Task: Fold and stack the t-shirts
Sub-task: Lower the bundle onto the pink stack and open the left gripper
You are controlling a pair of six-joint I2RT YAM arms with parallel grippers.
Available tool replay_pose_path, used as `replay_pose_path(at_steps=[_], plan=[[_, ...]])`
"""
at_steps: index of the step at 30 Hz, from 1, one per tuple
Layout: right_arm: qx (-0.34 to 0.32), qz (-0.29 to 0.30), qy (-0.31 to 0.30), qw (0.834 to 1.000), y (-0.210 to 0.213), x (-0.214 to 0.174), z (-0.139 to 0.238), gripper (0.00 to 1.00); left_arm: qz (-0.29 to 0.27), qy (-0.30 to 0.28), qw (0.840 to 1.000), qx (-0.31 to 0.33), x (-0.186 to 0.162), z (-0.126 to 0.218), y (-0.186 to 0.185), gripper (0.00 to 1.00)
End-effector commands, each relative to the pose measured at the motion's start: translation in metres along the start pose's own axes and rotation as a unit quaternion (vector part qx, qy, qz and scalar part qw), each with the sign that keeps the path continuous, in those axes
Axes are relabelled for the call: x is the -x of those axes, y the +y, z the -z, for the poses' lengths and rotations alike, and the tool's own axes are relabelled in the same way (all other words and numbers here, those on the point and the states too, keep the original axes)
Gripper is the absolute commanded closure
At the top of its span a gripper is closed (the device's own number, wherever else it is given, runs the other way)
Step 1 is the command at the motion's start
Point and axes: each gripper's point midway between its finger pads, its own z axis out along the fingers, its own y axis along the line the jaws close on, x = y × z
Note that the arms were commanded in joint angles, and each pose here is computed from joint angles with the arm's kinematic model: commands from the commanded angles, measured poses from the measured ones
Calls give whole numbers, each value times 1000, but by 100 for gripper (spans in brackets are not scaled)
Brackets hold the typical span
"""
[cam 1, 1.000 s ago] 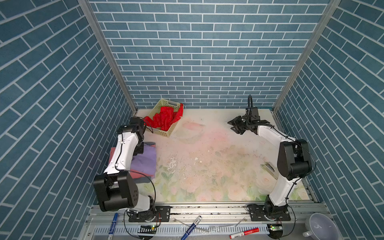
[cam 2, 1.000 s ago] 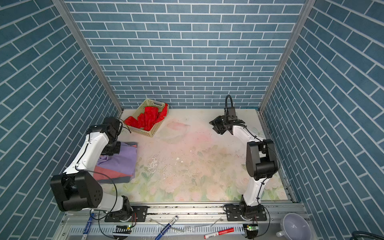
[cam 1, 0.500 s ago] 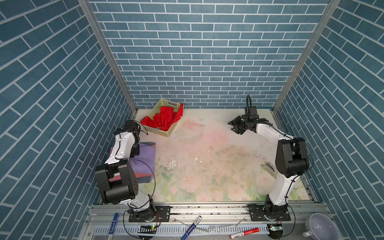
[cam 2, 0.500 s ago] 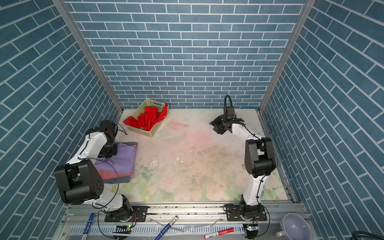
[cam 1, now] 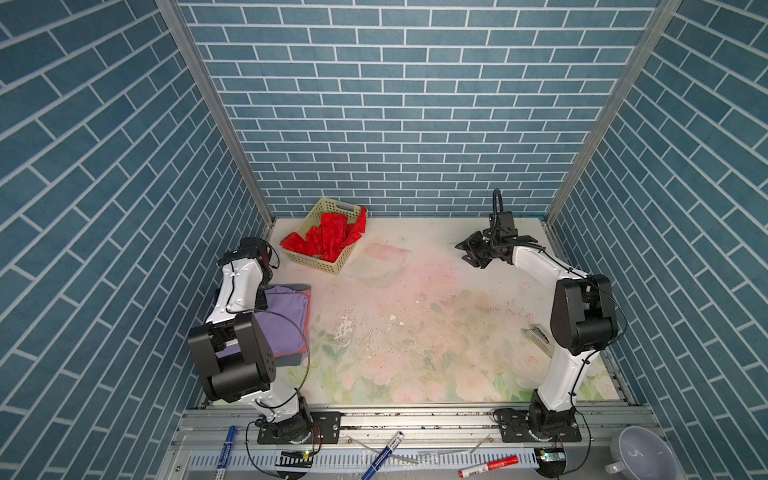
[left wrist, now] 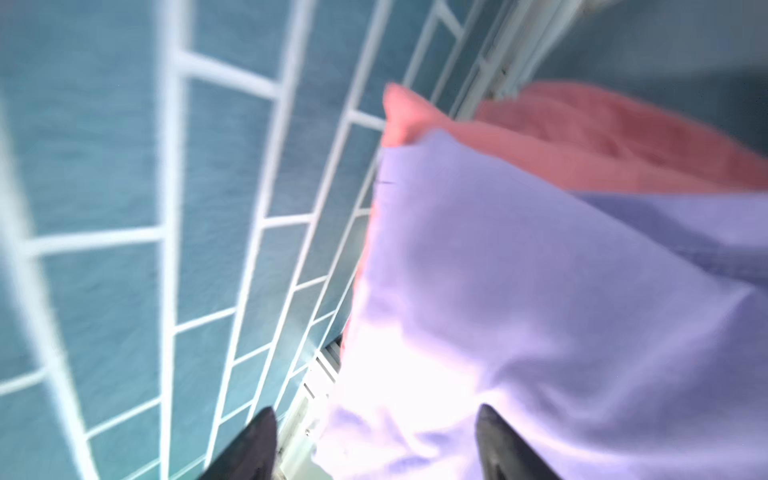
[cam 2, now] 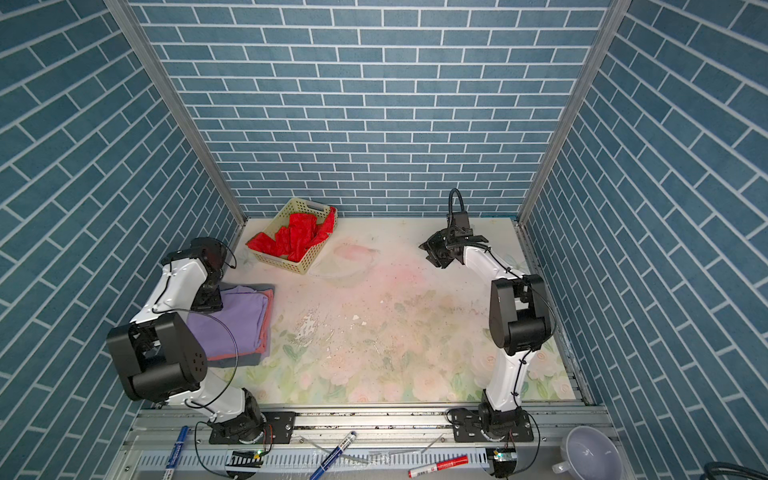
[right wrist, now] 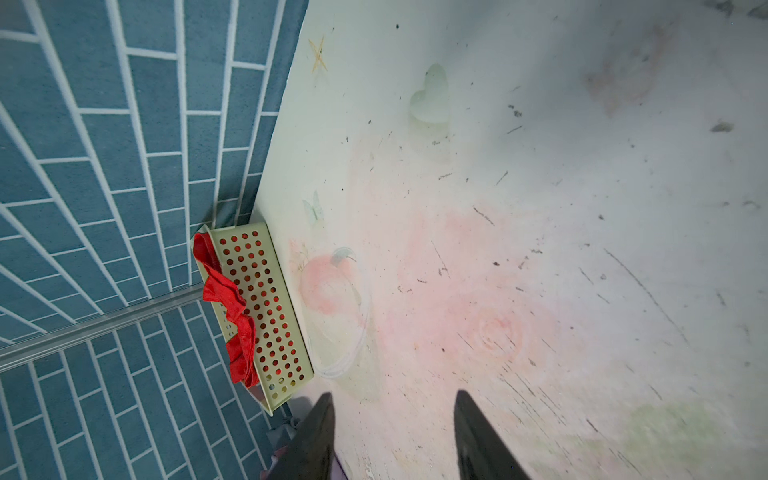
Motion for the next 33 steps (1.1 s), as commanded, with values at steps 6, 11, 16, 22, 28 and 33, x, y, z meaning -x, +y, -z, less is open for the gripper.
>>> replay_pose_path(at_steps=[6, 11, 16, 22, 28, 33], plan=[[2, 24, -28, 999, 7, 16, 13, 53, 101, -78, 951, -282, 7, 64, -56, 19], [0, 31, -54, 998, 4, 31, 28, 51, 130, -79, 929, -339, 4, 59, -83, 14], [-9, 37, -96, 995, -3, 49, 53, 43, 144, -51, 937, -315, 1, 28, -94, 10], [-27, 31, -139, 989, -21, 62, 82, 41, 177, -11, 932, -316, -8, -5, -106, 9], [-51, 49, -184, 980, -31, 73, 110, 32, 186, -72, 919, -341, 11, 31, -86, 6], [-65, 60, -225, 970, -35, 91, 136, 25, 169, -159, 897, -377, 35, 94, -61, 0]])
